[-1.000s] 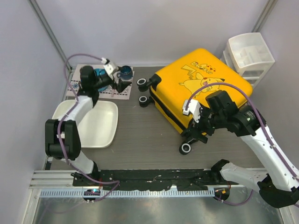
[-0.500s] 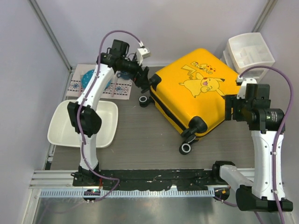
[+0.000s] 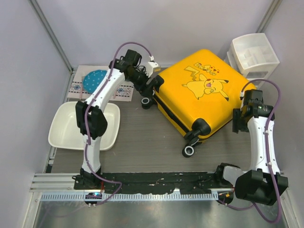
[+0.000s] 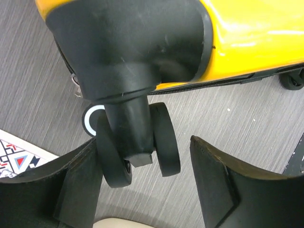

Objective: Open, take out, and arrange the luggage

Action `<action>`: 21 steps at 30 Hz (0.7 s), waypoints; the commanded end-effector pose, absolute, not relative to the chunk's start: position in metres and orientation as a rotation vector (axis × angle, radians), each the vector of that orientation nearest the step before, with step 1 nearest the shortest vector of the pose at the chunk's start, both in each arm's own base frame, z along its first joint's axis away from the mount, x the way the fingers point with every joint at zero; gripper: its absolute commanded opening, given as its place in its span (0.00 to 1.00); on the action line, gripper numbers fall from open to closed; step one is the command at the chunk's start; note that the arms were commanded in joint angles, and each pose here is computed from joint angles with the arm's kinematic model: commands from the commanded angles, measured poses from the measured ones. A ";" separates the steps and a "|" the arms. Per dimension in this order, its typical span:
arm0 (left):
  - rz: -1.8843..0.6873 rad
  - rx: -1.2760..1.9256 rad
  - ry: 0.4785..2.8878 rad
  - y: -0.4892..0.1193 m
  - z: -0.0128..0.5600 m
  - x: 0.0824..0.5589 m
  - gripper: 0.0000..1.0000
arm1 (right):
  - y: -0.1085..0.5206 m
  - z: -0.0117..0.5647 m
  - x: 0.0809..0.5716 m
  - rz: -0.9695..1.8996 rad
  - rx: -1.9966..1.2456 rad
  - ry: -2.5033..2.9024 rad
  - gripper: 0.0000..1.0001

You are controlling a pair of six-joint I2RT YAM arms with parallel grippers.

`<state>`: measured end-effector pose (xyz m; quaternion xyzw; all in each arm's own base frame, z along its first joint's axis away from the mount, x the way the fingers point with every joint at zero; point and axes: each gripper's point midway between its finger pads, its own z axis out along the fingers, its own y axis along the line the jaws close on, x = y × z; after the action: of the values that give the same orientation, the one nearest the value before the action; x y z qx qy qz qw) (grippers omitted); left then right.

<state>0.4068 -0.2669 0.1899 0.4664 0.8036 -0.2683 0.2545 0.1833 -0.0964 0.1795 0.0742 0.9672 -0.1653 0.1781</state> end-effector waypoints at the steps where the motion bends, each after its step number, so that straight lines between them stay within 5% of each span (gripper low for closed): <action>1: -0.703 1.194 2.123 -0.280 0.214 0.415 0.60 | -0.113 0.173 0.206 -0.486 0.237 2.647 0.64; 3: -0.711 1.188 2.142 -0.281 0.207 0.412 0.52 | -0.116 0.166 0.213 -0.477 0.243 2.637 0.64; 7: -0.701 1.187 2.215 -0.273 0.195 0.399 0.00 | -0.118 0.153 0.228 -0.446 0.164 2.653 0.61; 13: -0.776 1.148 2.260 -0.253 0.185 0.340 0.00 | -0.099 0.156 0.292 -0.201 0.021 2.528 0.47; 21: -0.917 1.137 2.339 -0.243 0.163 0.256 0.00 | -0.036 0.148 0.369 0.074 -0.199 2.426 0.45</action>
<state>0.3412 -0.2360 0.1819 0.3743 0.8363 -0.2633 0.3018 0.3144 -0.1064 0.1466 0.0293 0.9562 -0.0752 0.2815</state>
